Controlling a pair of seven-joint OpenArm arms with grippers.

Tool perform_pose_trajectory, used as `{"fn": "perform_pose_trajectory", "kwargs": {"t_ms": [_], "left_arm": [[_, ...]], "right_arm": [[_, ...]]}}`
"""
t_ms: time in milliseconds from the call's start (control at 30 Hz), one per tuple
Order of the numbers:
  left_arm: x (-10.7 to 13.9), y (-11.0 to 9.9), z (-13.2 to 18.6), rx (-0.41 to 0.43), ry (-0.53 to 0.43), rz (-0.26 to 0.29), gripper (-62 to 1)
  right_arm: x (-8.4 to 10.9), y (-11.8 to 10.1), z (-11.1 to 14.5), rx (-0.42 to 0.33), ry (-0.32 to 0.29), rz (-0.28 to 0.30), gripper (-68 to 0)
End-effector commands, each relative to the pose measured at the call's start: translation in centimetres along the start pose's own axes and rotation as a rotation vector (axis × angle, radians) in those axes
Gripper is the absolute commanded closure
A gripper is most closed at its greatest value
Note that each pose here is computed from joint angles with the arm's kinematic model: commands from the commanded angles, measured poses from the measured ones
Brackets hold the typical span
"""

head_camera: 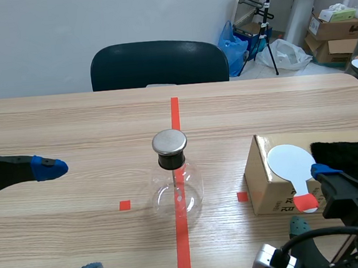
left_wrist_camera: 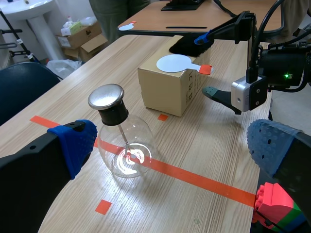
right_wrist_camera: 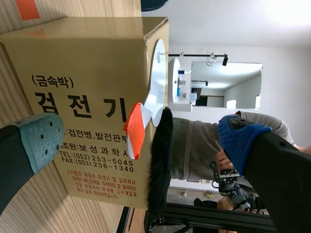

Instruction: Do the electroscope experiment

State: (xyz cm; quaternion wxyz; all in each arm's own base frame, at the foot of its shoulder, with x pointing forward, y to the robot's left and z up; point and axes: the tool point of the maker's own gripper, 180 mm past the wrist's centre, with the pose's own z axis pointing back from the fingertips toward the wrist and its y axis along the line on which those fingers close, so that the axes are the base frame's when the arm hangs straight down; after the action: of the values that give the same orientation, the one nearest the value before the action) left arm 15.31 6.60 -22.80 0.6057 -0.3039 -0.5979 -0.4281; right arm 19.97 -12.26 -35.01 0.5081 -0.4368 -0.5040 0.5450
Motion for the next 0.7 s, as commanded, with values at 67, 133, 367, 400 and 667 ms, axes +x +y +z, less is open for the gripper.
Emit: {"fn": "perform_pose_trajectory", "kwargs": {"t_ms": [67,133,367,400,667], "left_arm": [[0.4,0.0,-0.1,0.005,-0.024,0.011,-62.3],[0.4,0.0,-0.1,0.005,-0.024,0.011,-62.3],[0.4,0.0,-0.1,0.005,-0.024,0.011,-62.3],[0.4,0.0,-0.1,0.005,-0.024,0.011,-62.3],[0.4,0.0,-0.1,0.006,-0.025,0.012,-62.3]], "right_arm": [[-0.5,-1.5,0.0,-0.07,0.013,0.017,-67.9],[-0.4,-1.5,0.0,-0.07,0.013,0.016,-67.9],[-0.4,-1.5,0.0,-0.07,0.013,0.016,-67.9],[-0.4,-1.5,0.0,-0.069,0.012,0.016,-67.9],[-0.7,-1.3,2.3,-0.034,0.044,-0.025,-67.9]]}}
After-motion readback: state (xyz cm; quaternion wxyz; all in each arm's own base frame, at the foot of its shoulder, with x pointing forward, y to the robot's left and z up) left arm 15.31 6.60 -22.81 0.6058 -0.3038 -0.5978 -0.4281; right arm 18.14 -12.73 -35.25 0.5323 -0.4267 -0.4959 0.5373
